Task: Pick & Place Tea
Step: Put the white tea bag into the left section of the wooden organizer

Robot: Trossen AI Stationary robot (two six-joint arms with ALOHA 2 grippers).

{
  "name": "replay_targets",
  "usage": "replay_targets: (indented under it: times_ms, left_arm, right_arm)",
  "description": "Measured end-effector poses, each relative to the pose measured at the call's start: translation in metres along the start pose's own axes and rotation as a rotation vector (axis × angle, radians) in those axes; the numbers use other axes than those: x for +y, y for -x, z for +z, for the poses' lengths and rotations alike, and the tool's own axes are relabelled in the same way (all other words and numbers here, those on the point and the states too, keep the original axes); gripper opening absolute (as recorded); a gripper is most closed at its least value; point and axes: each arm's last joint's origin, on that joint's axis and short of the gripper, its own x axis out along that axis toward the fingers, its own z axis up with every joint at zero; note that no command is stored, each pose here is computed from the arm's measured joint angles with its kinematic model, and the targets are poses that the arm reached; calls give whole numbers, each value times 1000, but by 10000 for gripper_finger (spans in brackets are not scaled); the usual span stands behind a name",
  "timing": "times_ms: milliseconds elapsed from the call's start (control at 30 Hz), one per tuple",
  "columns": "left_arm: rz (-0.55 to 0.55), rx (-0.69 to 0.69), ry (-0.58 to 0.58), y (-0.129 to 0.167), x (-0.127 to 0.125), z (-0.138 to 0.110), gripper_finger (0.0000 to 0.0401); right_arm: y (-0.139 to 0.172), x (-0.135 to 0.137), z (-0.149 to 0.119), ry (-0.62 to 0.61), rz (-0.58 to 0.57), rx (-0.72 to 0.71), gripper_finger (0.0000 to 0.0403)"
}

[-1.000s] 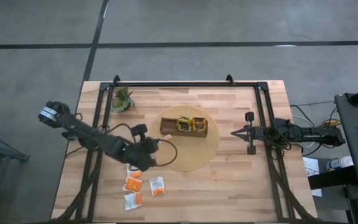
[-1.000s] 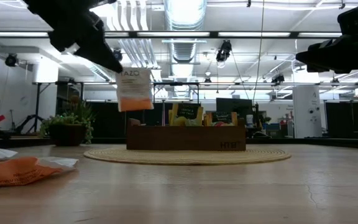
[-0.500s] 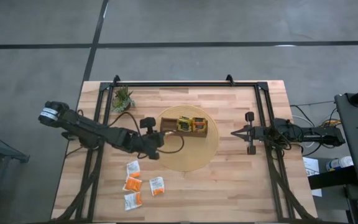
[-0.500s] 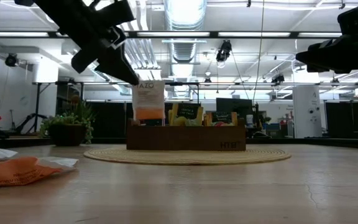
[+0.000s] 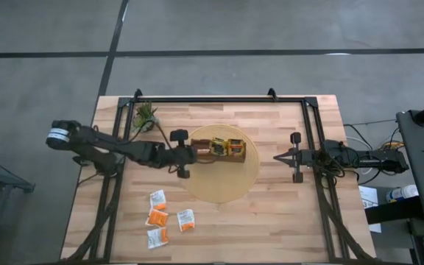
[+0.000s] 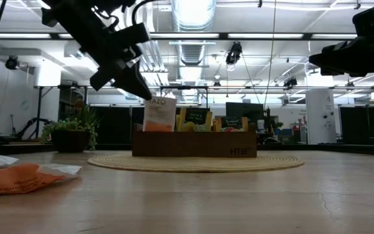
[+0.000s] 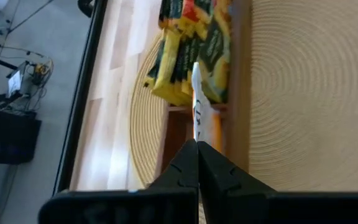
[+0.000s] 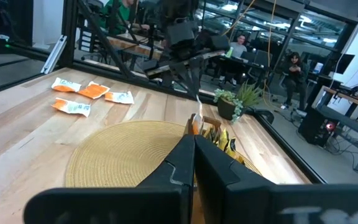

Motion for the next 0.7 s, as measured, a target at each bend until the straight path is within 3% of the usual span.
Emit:
replay_targets:
  times_ms: [700]
  left_arm:
    - [-31,12,16,-28,45,-22,0]
  right_arm:
    - [0,0,0,0,1,-1,8]
